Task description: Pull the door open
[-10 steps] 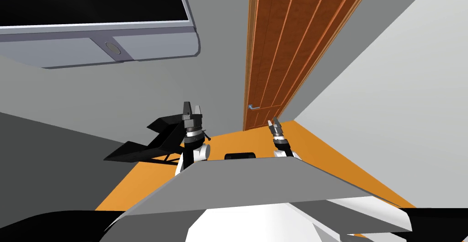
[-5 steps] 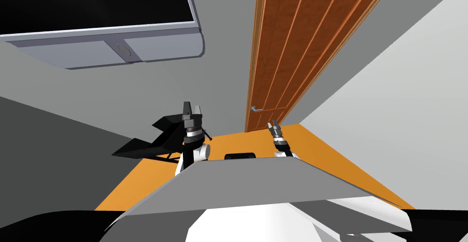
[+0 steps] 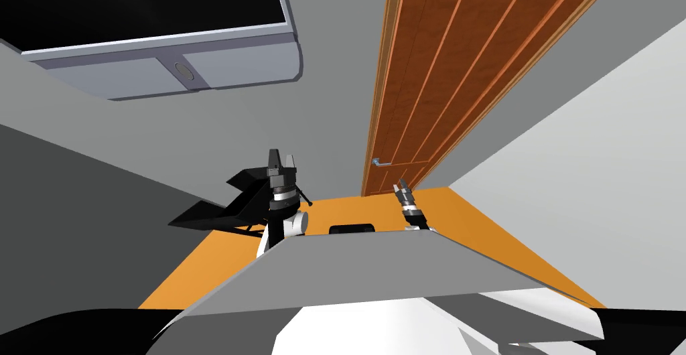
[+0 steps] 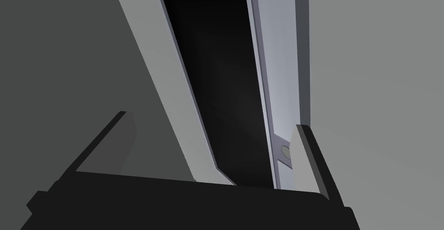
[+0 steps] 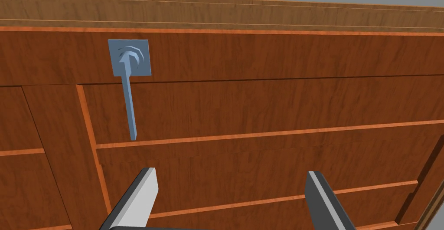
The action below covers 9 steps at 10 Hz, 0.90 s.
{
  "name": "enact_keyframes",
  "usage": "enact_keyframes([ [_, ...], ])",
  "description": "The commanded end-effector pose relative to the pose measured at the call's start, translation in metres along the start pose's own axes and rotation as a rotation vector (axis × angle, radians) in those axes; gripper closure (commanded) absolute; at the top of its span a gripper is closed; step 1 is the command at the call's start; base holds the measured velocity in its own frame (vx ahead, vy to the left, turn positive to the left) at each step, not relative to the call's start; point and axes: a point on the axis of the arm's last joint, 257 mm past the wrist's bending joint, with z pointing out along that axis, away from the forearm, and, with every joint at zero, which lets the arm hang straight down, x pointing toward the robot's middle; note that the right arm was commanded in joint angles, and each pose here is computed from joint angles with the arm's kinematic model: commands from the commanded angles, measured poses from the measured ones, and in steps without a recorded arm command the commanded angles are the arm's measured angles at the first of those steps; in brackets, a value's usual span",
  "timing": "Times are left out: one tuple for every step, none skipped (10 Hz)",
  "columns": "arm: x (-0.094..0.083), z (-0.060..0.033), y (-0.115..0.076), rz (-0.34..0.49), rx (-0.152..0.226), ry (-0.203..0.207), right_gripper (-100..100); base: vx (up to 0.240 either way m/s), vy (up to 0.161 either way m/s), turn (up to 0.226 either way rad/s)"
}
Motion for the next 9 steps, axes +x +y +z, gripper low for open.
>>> enact_keyframes([
  [-0.004,-0.0047,-0.011,0.004,0.023,-0.004,-100,0.061,-0.01,0.031],
  [-0.009,-0.0087,-0.02,0.009,0.043,-0.008,-100,0.063,-0.01,0.075],
  [-0.012,-0.0117,-0.027,0.013,0.058,-0.011,-100,0.08,-0.013,0.128],
  [-0.017,-0.017,-0.037,0.017,0.082,-0.016,-100,0.091,-0.011,0.112],
  [-0.021,-0.0212,-0.045,0.02,0.1,-0.02,-100,0.1,-0.021,0.145],
  [-0.025,-0.0236,-0.05,0.024,0.111,-0.023,-100,0.104,-0.033,0.064],
  [-0.026,-0.0254,-0.052,0.024,0.118,-0.025,-100,0.066,-0.026,0.036],
  [-0.03,-0.0293,-0.059,0.026,0.134,-0.029,-100,0.05,-0.017,0.059],
  [-0.034,-0.0333,-0.065,0.029,0.15,-0.034,-100,0.069,-0.025,0.096],
])
